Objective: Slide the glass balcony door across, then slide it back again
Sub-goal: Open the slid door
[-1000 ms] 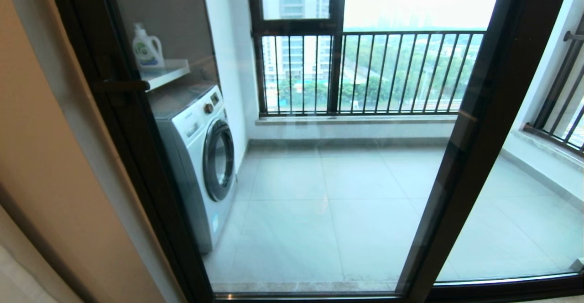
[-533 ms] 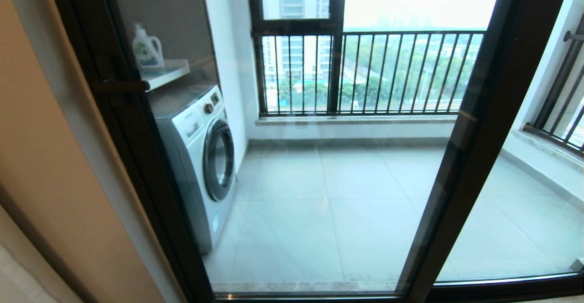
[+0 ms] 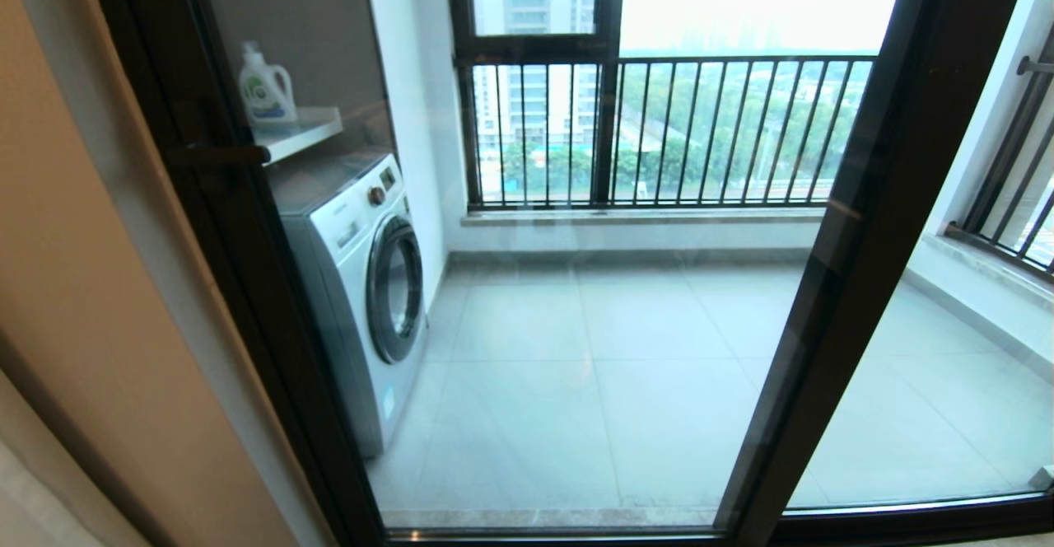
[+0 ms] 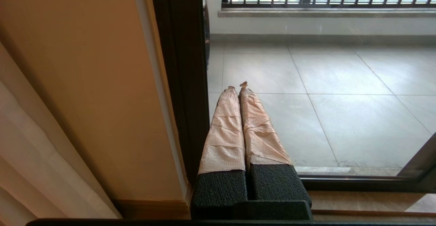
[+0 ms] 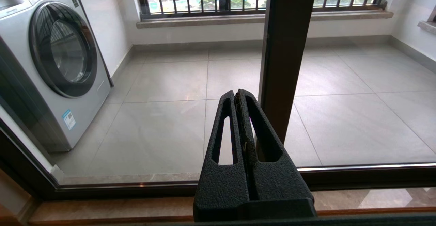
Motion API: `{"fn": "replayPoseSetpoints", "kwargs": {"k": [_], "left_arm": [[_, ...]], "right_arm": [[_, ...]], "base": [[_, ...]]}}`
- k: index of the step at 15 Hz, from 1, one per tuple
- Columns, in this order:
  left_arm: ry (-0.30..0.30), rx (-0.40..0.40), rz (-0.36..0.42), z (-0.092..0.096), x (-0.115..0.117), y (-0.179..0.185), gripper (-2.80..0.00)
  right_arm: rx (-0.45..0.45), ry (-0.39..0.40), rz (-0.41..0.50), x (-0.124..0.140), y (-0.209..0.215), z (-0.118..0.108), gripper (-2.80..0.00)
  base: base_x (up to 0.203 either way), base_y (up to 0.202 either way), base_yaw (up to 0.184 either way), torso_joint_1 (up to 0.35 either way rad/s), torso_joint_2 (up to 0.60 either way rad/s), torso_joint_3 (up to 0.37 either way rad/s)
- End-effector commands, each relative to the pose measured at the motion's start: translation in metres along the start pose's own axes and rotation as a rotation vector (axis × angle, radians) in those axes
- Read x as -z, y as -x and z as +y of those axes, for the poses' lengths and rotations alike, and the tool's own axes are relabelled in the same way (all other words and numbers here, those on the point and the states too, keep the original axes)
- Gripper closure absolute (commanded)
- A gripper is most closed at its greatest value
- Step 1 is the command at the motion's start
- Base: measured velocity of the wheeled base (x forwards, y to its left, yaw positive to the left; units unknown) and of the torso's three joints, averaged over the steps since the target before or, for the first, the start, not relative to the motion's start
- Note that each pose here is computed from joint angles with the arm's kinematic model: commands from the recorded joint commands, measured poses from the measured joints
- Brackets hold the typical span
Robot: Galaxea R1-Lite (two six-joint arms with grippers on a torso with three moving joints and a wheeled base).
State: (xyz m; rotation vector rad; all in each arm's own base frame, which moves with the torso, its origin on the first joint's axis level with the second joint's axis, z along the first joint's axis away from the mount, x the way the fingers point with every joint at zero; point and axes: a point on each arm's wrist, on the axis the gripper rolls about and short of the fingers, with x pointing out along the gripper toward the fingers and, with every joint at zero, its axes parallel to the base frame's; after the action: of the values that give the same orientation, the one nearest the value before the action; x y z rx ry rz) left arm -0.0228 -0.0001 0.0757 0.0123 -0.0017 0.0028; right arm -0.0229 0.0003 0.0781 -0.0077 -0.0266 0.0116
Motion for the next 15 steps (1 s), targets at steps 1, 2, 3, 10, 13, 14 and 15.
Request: {"fn": "replayPoseSetpoints", "kwargs": {"k": [1, 2, 3, 10, 13, 14, 15], "left_arm": [[-0.002, -0.002, 0.002, 0.000, 0.000, 0.000, 0.00], [-0.005, 0.000, 0.003, 0.000, 0.000, 0.000, 0.00], [-0.006, 0.000, 0.003, 0.000, 0.000, 0.000, 0.00], [-0.014, 0.045, -0.013, 0.000, -0.073, -0.007, 0.00], [-0.010, 0.093, 0.000, 0.000, -0.133, -0.046, 0.00], [-0.009, 0.108, 0.006, -0.001, -0.147, -0.063, 0.00], [-0.008, 0.120, 0.018, -0.001, -0.157, -0.084, 0.00]], "right_arm": [[-0.001, 0.000, 0.013, 0.003, -0.001, 0.000, 0.00], [-0.001, 0.000, 0.012, 0.003, -0.001, 0.000, 0.00], [0.000, 0.000, 0.011, 0.003, -0.001, 0.000, 0.00], [0.000, 0.000, 0.011, 0.003, -0.001, 0.000, 0.00], [0.001, 0.000, 0.011, 0.003, -0.001, 0.000, 0.00], [-0.001, 0.000, 0.011, 0.003, -0.001, 0.000, 0.00], [-0.001, 0.000, 0.011, 0.003, -0.001, 0.000, 0.00]], "base": [[0.000, 0.000, 0.000, 0.000, 0.00, 0.000], [0.000, 0.000, 0.000, 0.000, 0.00, 0.000], [0.000, 0.000, 0.000, 0.000, 0.00, 0.000], [0.000, 0.000, 0.000, 0.000, 0.00, 0.000], [0.000, 0.000, 0.000, 0.000, 0.00, 0.000], [0.000, 0.000, 0.000, 0.000, 0.00, 0.000], [0.000, 0.000, 0.000, 0.000, 0.00, 0.000]]}}
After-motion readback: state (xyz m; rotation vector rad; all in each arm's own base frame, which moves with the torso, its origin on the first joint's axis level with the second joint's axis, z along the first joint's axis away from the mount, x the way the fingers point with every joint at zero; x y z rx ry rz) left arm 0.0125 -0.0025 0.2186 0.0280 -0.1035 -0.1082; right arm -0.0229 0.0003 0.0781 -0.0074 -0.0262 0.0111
